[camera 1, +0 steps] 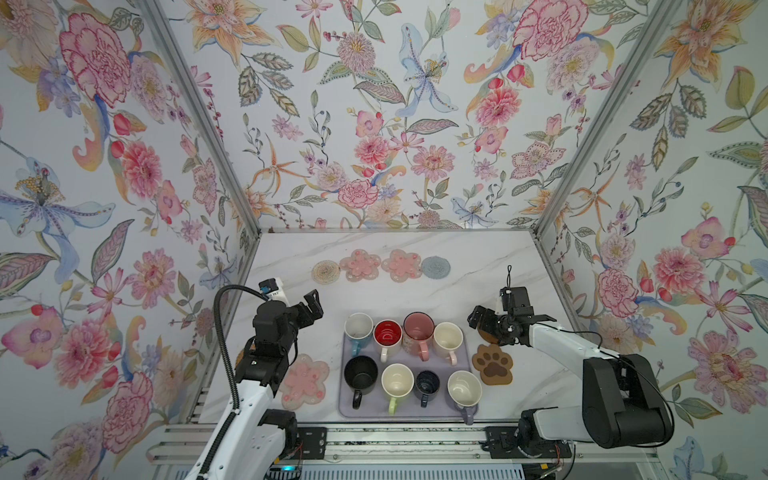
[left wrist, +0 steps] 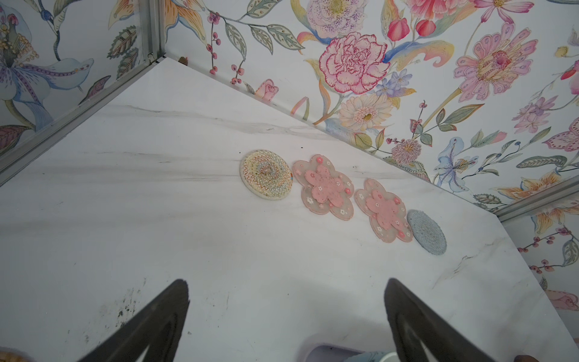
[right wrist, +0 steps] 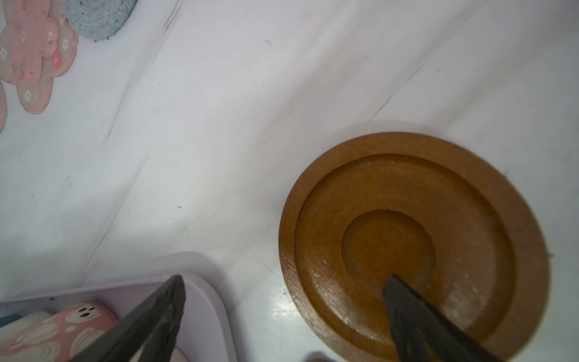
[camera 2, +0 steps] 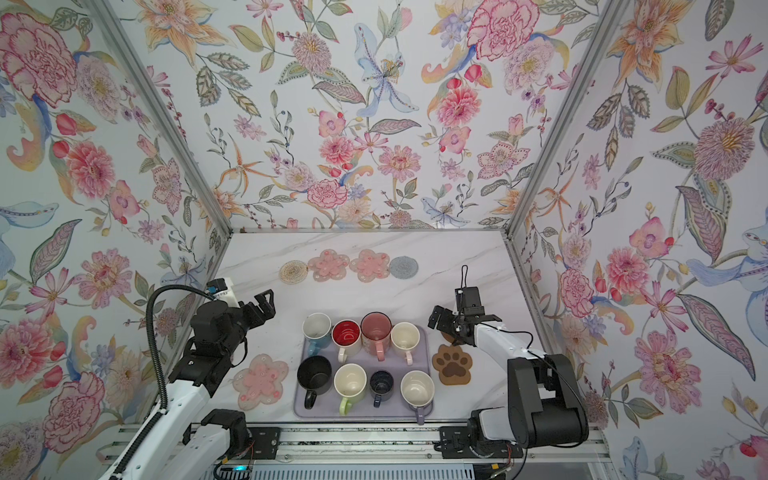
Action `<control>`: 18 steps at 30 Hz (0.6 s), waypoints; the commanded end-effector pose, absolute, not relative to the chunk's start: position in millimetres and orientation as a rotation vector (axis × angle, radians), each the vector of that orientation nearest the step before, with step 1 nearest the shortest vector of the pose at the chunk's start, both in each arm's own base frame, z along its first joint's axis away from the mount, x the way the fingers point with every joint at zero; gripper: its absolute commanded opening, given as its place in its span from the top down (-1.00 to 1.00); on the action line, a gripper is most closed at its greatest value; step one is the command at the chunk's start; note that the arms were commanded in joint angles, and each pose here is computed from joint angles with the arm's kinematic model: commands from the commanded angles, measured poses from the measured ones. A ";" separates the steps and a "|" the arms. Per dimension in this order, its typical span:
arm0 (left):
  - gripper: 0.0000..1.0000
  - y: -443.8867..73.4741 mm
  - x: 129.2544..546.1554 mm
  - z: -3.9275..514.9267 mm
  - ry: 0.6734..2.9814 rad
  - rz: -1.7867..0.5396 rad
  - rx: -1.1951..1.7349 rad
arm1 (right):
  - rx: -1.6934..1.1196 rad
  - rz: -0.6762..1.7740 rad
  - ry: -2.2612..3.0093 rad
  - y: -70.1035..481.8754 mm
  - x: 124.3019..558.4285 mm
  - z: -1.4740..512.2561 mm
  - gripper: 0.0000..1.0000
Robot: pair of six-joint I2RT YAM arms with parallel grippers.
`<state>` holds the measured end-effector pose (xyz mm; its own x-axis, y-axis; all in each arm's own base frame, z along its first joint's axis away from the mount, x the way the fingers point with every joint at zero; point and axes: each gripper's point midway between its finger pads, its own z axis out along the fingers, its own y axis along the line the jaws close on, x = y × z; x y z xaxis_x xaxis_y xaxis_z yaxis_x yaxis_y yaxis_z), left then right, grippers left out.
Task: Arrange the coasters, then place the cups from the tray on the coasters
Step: 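Press the right gripper onto the brown wooden coaster and push it farther away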
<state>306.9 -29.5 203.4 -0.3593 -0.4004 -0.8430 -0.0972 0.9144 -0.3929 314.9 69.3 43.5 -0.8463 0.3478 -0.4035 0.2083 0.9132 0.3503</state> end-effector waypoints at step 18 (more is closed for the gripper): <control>-0.98 -23.9 304.6 202.7 1.933 -0.292 -0.383 | 0.358 0.438 2.587 90.7 364.3 39.6 -0.98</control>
